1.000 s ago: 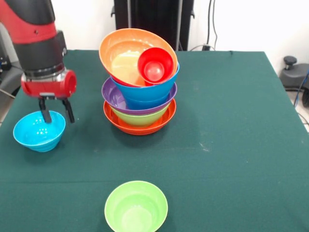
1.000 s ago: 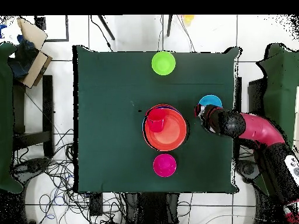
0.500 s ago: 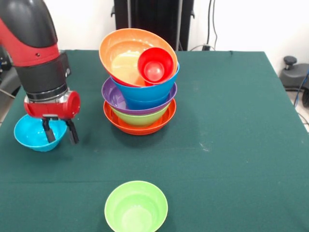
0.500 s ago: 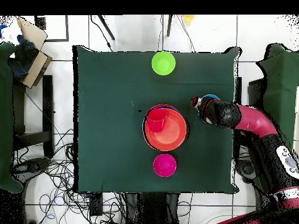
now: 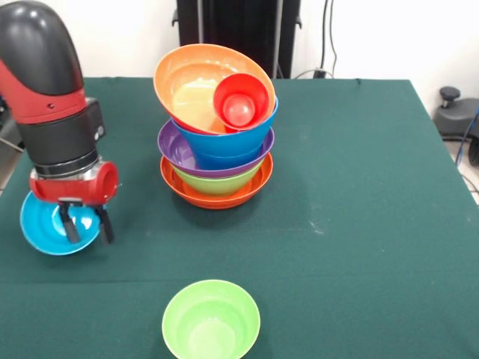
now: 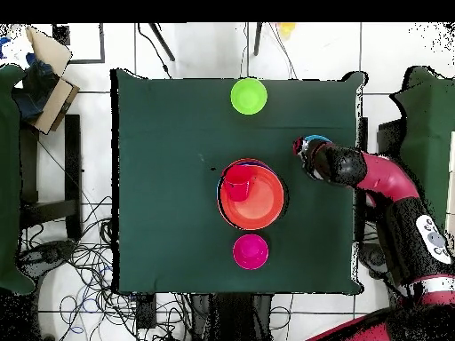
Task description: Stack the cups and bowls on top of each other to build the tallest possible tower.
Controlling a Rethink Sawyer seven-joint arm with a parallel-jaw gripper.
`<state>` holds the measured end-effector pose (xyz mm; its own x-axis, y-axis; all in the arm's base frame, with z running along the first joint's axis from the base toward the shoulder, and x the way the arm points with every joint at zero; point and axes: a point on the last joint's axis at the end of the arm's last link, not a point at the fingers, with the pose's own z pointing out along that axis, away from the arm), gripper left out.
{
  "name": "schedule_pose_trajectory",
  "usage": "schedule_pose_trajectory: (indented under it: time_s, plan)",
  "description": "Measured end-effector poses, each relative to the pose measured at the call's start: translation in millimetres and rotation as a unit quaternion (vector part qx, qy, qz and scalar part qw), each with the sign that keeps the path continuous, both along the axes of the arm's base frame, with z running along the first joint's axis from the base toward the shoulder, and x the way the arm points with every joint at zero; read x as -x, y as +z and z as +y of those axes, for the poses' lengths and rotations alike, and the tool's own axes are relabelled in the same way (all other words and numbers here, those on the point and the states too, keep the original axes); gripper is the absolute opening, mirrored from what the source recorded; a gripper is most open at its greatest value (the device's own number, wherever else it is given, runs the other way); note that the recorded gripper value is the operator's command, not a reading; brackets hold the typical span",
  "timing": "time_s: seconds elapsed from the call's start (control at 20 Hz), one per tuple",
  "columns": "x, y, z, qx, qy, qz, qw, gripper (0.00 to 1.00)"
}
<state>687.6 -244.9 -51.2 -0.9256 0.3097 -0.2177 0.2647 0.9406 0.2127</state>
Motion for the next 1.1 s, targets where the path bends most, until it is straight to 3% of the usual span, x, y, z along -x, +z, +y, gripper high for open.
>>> schedule_pose_trajectory:
  time_s: [0.05, 0.1, 1.1]
  plan:
    - [-1.3, 0, -2, 0.001, -0.002, -0.001, 1.0000, 1.00]
    - [-7.3, -1, -5, 0.000, -0.008, -0.006, 1.0000, 0.00]
    - [-16.8, 8, -7, 0.001, -0.008, 0.000, 1.0000, 0.00]
